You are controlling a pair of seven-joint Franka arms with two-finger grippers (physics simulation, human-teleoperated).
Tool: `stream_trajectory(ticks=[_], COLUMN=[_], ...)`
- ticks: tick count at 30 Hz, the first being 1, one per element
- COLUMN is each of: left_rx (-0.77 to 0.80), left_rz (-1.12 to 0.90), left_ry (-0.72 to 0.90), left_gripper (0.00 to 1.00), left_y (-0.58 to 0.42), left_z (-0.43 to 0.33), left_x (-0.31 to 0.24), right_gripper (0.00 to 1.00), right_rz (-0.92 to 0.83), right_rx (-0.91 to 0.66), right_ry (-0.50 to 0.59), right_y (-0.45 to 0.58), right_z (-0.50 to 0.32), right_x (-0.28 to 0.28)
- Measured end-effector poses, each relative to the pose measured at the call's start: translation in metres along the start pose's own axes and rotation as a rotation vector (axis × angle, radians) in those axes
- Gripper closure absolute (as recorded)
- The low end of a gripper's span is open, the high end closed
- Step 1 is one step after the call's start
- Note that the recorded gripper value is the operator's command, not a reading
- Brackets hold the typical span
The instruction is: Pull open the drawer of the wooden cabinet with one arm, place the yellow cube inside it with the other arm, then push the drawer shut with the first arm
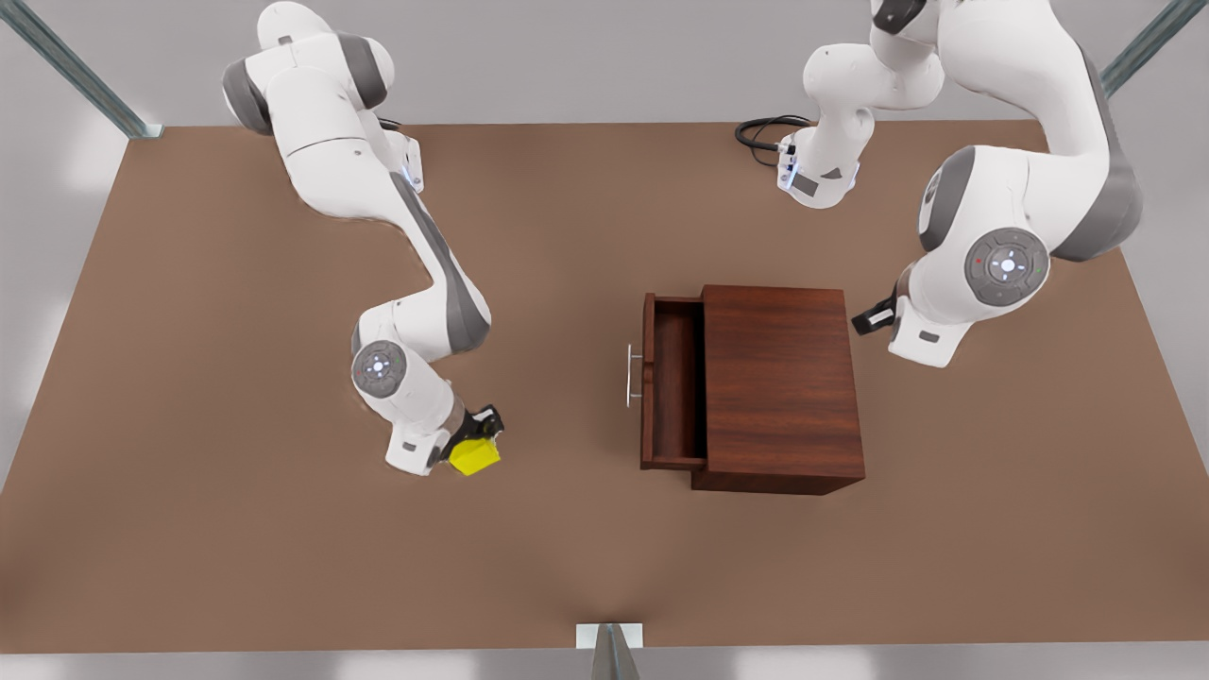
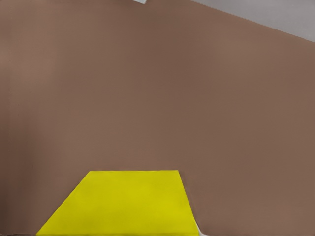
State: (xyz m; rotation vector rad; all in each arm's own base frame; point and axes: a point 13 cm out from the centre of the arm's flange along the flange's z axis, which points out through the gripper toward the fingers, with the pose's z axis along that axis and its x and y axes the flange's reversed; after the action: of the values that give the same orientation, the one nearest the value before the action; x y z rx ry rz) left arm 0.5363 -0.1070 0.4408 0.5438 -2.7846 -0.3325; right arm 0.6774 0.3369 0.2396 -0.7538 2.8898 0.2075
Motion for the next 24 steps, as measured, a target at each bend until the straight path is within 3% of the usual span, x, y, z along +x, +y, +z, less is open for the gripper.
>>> stream_trajectory(ticks=[6,11,24], left_rx=[0.027,0.033,0.034], left_rz=[0.183,0.285,0.442], left_ry=[0.004,0.003,0.011], left_gripper=[0.0,0.0,0.0], left_y=[-0.005,-0.003,0.004], left_z=[-0.001,-0.001,0.001], left_x=[0.002,0.0,-0.003], right_gripper=[0.73,0.73,0.73], right_rz=[-0.501,-0.783,-1.157], right_rx=[-0.035,-0.076,-0.075], right_ry=[-0.128,-0.123,-0.113], right_y=[0.193,0.271,0.325], right_z=[-0.063,-0.039,0.017], right_x=[-0.052,-0.04,-0.02])
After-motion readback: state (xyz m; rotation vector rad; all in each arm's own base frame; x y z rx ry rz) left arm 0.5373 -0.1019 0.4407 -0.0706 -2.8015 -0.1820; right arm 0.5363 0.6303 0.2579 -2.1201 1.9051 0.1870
